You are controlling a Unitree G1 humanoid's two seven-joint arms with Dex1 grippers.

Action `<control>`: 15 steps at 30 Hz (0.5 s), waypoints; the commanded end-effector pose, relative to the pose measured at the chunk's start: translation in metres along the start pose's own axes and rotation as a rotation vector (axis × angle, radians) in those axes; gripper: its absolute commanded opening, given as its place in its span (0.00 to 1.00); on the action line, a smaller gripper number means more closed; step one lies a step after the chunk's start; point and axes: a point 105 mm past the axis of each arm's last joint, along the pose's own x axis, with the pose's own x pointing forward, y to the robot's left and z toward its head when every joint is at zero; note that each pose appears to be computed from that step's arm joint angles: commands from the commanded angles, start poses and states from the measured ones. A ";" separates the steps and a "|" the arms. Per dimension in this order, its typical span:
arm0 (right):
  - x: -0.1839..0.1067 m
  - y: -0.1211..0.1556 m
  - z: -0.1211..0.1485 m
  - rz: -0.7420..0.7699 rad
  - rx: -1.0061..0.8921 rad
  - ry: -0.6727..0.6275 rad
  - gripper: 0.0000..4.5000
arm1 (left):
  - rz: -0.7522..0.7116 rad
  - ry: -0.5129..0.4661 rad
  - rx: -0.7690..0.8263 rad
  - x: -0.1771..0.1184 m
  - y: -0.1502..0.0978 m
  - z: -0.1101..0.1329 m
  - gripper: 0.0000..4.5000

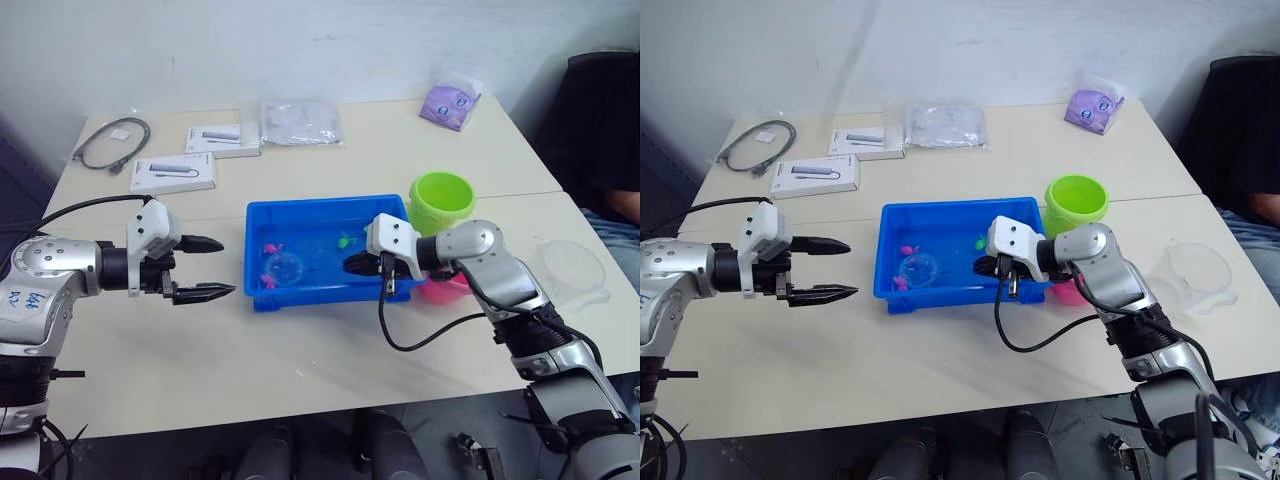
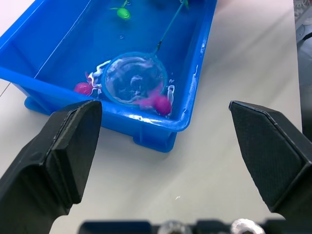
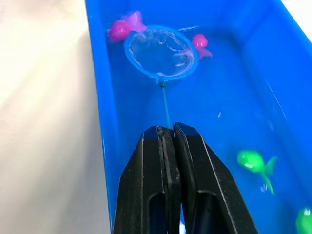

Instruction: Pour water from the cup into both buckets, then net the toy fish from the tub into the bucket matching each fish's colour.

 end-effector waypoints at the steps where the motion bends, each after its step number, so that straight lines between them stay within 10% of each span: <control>1: -0.018 -0.002 0.011 -0.037 0.011 -0.052 0.00 | -0.011 -0.067 0.012 -0.004 0.001 0.017 1.00; 15: -0.001 -0.012 0.006 -0.025 -0.782 0.162 0.00 | 0.027 0.045 0.060 -0.012 0.011 -0.003 1.00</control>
